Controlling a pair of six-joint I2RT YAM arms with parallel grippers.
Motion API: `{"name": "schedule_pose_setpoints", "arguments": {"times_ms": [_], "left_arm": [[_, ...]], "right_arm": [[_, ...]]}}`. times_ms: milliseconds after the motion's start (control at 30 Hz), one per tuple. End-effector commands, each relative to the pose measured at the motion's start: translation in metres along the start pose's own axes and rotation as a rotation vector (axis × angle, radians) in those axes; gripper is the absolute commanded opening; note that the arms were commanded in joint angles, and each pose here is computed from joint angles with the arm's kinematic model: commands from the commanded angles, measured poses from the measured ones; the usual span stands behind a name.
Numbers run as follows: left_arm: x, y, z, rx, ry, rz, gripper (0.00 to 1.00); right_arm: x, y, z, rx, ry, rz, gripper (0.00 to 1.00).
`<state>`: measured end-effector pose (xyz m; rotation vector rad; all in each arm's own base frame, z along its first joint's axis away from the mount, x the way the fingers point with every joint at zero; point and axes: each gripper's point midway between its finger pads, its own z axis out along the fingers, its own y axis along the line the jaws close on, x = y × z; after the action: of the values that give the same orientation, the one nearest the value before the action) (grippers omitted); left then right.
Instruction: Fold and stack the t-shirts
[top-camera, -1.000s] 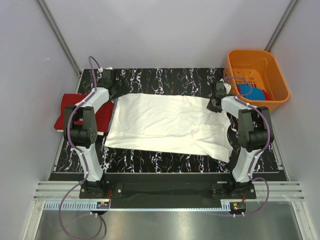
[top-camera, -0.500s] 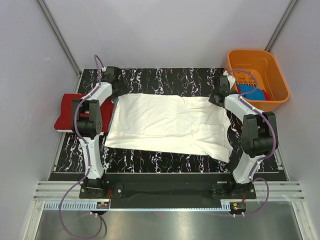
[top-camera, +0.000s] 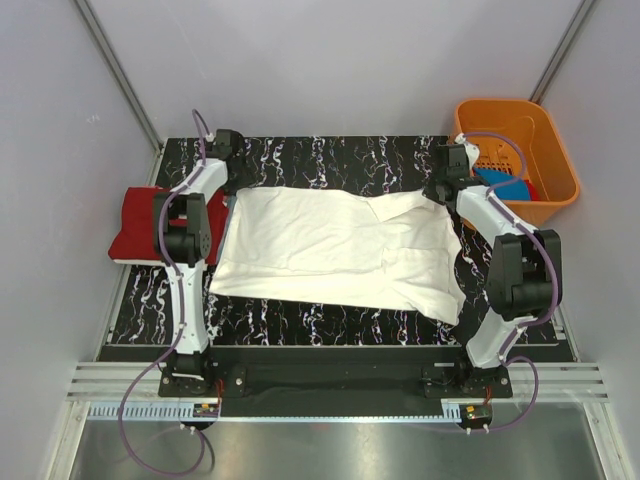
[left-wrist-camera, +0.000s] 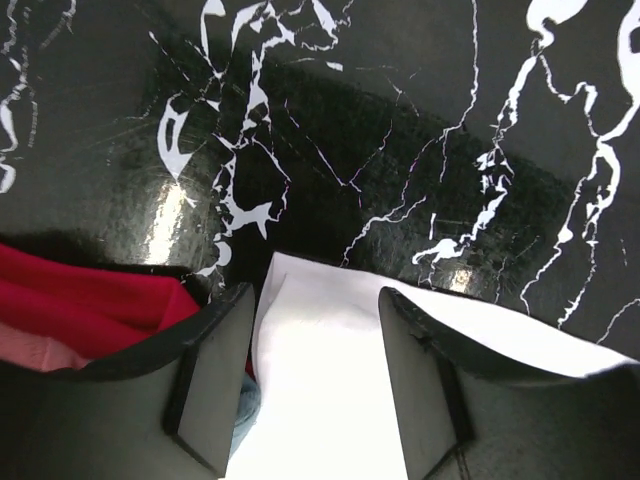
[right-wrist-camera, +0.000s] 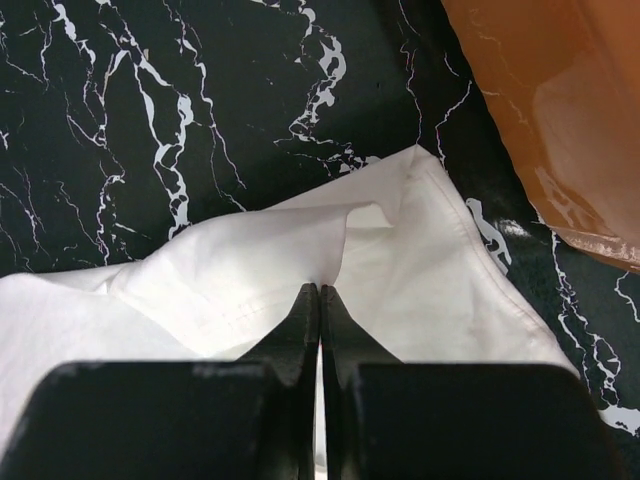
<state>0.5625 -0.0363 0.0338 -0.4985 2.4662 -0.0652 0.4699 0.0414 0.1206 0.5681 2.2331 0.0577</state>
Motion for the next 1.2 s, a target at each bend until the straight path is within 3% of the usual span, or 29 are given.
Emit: {"name": "schedule_pose_setpoints", "arguments": {"times_ms": [0, 200, 233, 333, 567, 733, 1167], "left_arm": [[-0.009, -0.007, -0.004, 0.028, -0.009, -0.016, 0.56], [0.001, -0.016, 0.008, 0.048, 0.047, -0.021, 0.42], [0.003, -0.015, 0.011, 0.043, 0.056, -0.024, 0.23], [-0.008, -0.02, 0.011, 0.056, 0.03, -0.028, 0.01], [-0.042, -0.034, -0.007, 0.122, -0.101, -0.037, 0.0], [-0.044, -0.039, -0.021, 0.186, -0.168, -0.013, 0.0], [-0.044, -0.045, -0.085, 0.35, -0.361, 0.014, 0.0]], "right_arm": [[-0.032, 0.008, -0.02, -0.06, -0.067, 0.045, 0.0], [-0.029, 0.011, -0.019, -0.09, -0.051, 0.062, 0.0], [-0.031, 0.012, -0.02, -0.095, -0.053, 0.064, 0.0], [-0.038, 0.017, -0.02, -0.113, -0.055, 0.078, 0.0], [-0.074, 0.009, -0.019, -0.134, -0.042, 0.14, 0.0], [-0.088, 0.01, -0.034, -0.158, -0.07, 0.146, 0.0], [-0.066, 0.011, -0.062, -0.231, -0.035, 0.151, 0.0]]}}
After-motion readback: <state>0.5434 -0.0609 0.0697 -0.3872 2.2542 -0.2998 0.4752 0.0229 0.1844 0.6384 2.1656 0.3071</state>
